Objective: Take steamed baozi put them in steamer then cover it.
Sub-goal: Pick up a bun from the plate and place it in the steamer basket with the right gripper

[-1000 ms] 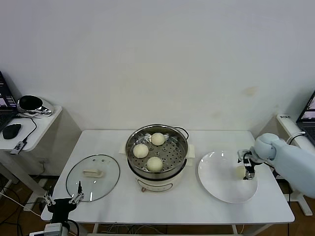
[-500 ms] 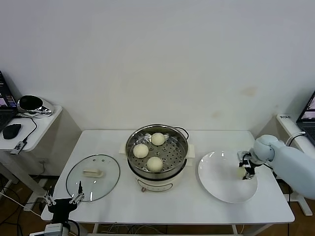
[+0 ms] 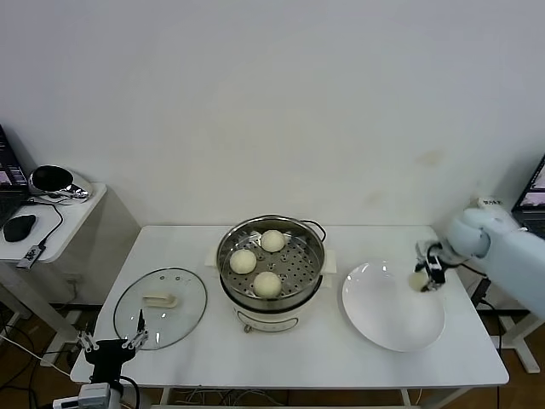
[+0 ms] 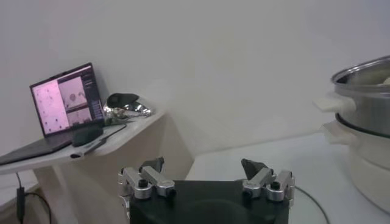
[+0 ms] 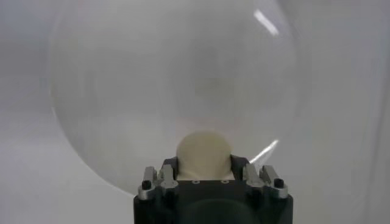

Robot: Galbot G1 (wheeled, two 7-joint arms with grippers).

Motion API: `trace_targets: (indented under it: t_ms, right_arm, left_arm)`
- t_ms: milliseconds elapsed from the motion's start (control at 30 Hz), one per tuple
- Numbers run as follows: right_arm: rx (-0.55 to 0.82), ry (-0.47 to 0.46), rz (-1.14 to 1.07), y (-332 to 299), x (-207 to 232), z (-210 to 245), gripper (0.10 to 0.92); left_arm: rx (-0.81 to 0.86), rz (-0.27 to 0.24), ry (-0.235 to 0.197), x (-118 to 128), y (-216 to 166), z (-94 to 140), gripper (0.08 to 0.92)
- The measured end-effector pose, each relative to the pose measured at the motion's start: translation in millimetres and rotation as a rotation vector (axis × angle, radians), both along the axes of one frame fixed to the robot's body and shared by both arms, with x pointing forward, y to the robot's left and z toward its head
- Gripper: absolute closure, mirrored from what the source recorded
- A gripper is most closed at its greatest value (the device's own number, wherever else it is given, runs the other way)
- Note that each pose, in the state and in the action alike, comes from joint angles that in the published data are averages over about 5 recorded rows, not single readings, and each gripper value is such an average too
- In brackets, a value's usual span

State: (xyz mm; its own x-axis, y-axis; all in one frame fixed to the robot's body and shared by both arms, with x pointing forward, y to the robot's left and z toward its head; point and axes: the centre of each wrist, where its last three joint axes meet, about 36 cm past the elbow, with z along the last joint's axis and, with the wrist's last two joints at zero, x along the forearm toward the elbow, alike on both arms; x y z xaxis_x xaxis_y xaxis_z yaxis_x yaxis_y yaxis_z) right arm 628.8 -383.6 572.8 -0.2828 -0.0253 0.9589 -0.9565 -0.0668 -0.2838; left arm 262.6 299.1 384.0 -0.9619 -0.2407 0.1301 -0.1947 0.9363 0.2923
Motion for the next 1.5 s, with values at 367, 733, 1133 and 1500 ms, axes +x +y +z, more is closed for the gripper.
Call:
trace_targets:
  t_ms: [367, 733, 1133, 1500]
  right_arm:
    - [0.133, -0.074, 0.126, 120.9, 13.4, 110.9, 0.454]
    - [0.182, -0.030, 0.124, 249.4, 14.2, 107.9, 0.445]
    - [0.132, 0.030, 0.057, 303.8, 13.7, 53.7, 0.445]
    - [0.104, 0.043, 0.011, 303.8, 15.5, 21.6, 0.445]
  left_arm:
    - [-0.012, -0.015, 0.001, 7.6, -5.1, -3.4, 0.177]
    - [-0.020, 0.006, -0.008, 8.4, -4.0, -5.3, 0.177]
    - [-0.023, 0.017, -0.017, 5.3, -2.8, -6.2, 0.177]
    - [-0.026, 0.017, -0.020, 5.1, -4.0, -5.9, 0.177]
